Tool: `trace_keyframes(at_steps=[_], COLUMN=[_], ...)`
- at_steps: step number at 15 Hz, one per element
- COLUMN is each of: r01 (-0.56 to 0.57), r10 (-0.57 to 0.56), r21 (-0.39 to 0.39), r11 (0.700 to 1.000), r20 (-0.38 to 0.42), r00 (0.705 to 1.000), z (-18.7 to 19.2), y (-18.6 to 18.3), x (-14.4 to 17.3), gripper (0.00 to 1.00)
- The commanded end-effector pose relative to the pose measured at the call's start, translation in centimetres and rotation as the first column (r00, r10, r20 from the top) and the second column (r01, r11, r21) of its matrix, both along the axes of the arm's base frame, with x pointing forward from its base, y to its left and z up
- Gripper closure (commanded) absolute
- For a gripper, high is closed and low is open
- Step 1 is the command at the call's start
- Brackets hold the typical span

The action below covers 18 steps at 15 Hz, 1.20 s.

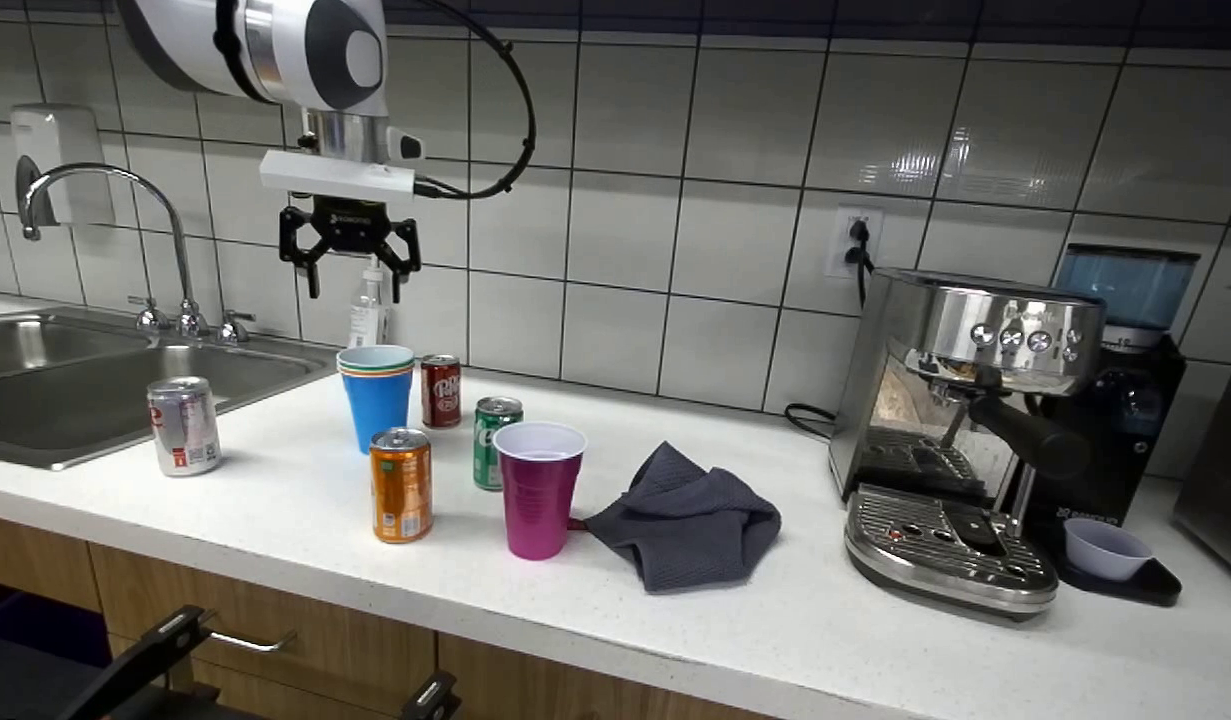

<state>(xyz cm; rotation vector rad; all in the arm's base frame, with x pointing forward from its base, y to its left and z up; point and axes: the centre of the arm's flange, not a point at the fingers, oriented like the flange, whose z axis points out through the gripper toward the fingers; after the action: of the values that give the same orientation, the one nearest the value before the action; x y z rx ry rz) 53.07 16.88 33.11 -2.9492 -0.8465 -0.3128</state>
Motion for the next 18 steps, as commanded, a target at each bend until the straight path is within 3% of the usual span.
trace_keyframes(at_steps=[1, 7, 18], r01=[0.034, 0.100, 0.247], r10=[-0.033, -0.100, -0.250], r21=[0.019, 0.012, -0.104], r11=[0.999, 0.995, 0.963], r20=[-0.023, -0.030, -0.024], r00=[0.999, 0.995, 0.968], z=[2.1, 2.9, 1.4], y=[-2.1, -5.0, -10.3], x=[0.2, 0.3, 0.2], gripper=[0.00, 0.00, 0.00])
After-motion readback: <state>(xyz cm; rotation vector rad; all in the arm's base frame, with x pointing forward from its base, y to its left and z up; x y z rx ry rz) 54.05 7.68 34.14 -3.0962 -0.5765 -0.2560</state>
